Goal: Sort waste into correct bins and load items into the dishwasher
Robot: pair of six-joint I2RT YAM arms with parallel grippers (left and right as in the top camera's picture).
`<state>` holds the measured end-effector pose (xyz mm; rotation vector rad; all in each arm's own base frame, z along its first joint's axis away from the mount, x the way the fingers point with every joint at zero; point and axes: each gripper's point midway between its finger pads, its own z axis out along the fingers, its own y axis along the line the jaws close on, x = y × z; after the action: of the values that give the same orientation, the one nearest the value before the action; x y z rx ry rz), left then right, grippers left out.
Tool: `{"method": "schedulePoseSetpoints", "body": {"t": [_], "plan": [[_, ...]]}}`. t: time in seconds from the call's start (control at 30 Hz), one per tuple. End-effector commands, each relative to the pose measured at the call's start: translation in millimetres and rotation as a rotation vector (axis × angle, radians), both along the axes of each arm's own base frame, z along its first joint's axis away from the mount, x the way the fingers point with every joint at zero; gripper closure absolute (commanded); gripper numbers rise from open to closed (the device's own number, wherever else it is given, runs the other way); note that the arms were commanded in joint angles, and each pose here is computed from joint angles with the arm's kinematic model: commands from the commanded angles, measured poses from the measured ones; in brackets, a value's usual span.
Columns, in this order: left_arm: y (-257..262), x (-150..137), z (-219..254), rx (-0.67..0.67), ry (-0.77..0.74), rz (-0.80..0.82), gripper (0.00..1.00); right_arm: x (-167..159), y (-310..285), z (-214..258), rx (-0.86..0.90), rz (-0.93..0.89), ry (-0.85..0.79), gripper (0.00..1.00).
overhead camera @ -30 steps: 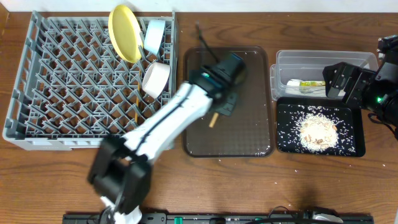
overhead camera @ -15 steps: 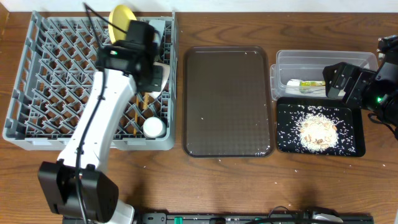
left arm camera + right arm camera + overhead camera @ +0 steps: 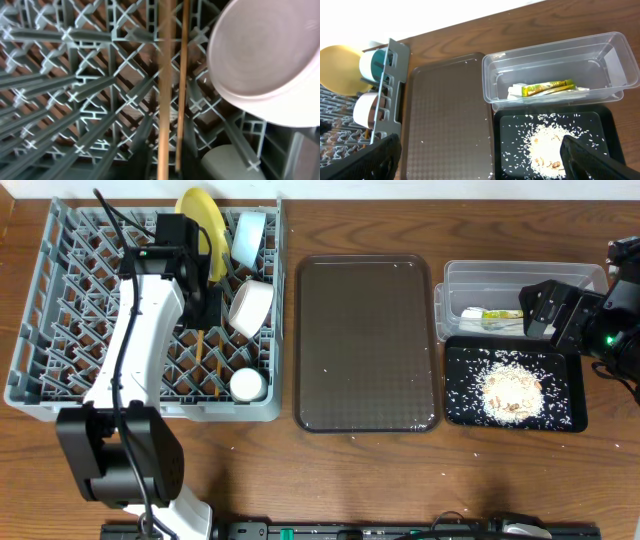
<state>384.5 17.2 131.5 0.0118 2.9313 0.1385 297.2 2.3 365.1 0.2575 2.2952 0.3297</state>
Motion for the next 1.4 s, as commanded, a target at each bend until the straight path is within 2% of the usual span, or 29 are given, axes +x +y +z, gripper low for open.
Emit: {"method": "schedulePoseSetpoints", "body": {"t": [0.0,0.1,0.37,0.5,0.57,0.6,0.87,1.1,1.23,1.37], "plan": [[3,-4,-9,0.015,0.034,-0.007,0.54,0,-3,1,-0.010,-0.004,-0.005,0.01],[3,-3,-8,0.015,0.031,-0.007,0.43,0,-3,1,-0.010,-0.004,-0.005,0.01],[-1,-8,26,-0.008,-0.018,0.020,0.42,0,-3,1,-0.010,-0.004,-0.005,0.01],[-7,-14,60,-0.020,-0.113,0.043,0.35,0,-3,1,-0.010,-0.004,-0.005,0.01],[-13,-18,78,-0.041,-0.165,0.041,0.20,0,-3,1,-0.010,-0.004,-0.005,0.01],[-18,-21,87,-0.062,-0.193,0.043,0.18,0,-3,1,-0.010,-0.004,-0.005,0.01],[-38,-58,153,-0.223,-0.369,0.126,0.14,0,-3,1,-0.010,-0.004,-0.005,0.01],[-36,-93,171,-0.224,-0.386,0.124,0.09,0,-3,1,-0.010,-0.004,-0.005,0.01],[-24,-97,173,-0.142,-0.396,0.104,0.09,0,-3,1,-0.010,-0.004,-0.005,0.01],[-23,-104,166,-0.131,-0.357,0.096,0.08,0,-3,1,-0.010,-0.004,-0.005,0.01]]}}
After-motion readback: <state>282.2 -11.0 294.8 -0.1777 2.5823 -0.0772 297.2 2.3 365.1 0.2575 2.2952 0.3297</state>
